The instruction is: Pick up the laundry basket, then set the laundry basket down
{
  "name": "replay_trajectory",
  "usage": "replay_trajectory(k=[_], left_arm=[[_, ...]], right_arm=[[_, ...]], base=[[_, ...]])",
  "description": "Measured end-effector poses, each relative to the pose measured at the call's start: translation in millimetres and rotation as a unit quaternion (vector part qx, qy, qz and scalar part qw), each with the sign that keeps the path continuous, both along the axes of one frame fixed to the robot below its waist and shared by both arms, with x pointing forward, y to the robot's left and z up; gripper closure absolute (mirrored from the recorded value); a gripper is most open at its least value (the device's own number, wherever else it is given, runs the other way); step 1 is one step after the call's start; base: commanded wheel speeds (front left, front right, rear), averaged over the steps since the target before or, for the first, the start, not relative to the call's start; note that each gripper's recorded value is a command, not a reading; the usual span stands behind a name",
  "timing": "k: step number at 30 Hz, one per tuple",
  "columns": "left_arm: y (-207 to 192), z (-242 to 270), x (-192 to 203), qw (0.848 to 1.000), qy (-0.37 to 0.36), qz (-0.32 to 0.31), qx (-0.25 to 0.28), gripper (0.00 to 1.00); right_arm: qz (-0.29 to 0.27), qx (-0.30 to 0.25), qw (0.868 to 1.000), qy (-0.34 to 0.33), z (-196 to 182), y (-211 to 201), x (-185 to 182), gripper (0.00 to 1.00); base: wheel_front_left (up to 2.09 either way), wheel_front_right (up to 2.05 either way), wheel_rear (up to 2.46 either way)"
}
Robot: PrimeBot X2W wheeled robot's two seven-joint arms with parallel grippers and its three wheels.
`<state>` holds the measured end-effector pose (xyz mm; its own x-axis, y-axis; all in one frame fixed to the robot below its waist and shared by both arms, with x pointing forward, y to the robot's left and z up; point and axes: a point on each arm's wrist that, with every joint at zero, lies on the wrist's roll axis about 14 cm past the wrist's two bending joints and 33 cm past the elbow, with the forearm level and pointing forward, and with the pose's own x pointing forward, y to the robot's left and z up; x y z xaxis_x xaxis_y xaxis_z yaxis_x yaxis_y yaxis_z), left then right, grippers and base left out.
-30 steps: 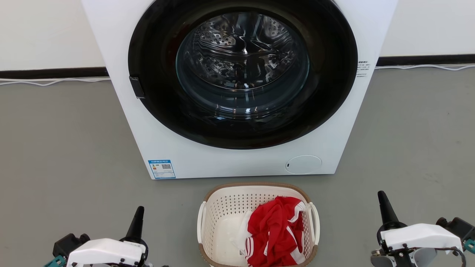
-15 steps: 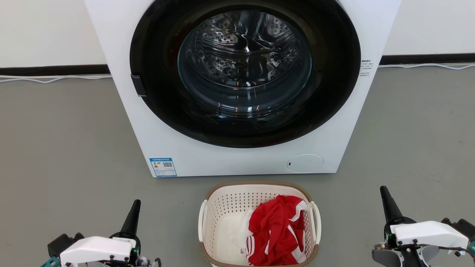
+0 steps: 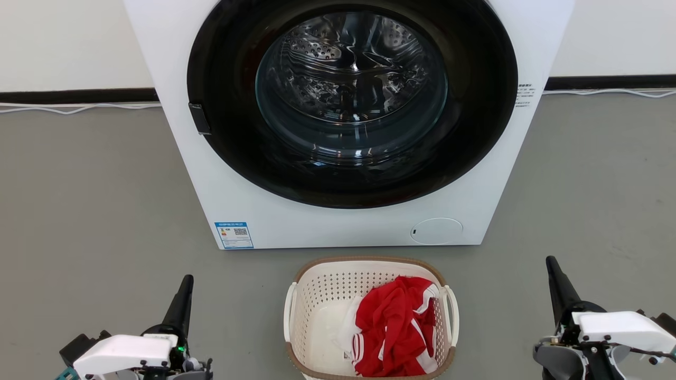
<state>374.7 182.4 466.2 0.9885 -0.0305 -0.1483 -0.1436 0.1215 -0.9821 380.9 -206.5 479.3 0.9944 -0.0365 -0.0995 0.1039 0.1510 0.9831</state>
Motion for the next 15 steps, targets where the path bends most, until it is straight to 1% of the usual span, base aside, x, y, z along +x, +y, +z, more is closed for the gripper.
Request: replay_trajectory(k=[12, 15], left_arm=[[6, 13, 2, 0.998, -0.028, 0.009, -0.056, 1.0], [7, 14, 2, 0.998, -0.03, 0.012, -0.062, 1.0]], right_arm=[[-0.002, 0.073, 0.997, -0.018, 7, 0, 0, 1.0], [-0.002, 0.078, 0.997, -0.02, 8, 0, 0, 1.0]], base=[[0.0, 0.0, 0.0], [0.0, 0.0, 0.0]])
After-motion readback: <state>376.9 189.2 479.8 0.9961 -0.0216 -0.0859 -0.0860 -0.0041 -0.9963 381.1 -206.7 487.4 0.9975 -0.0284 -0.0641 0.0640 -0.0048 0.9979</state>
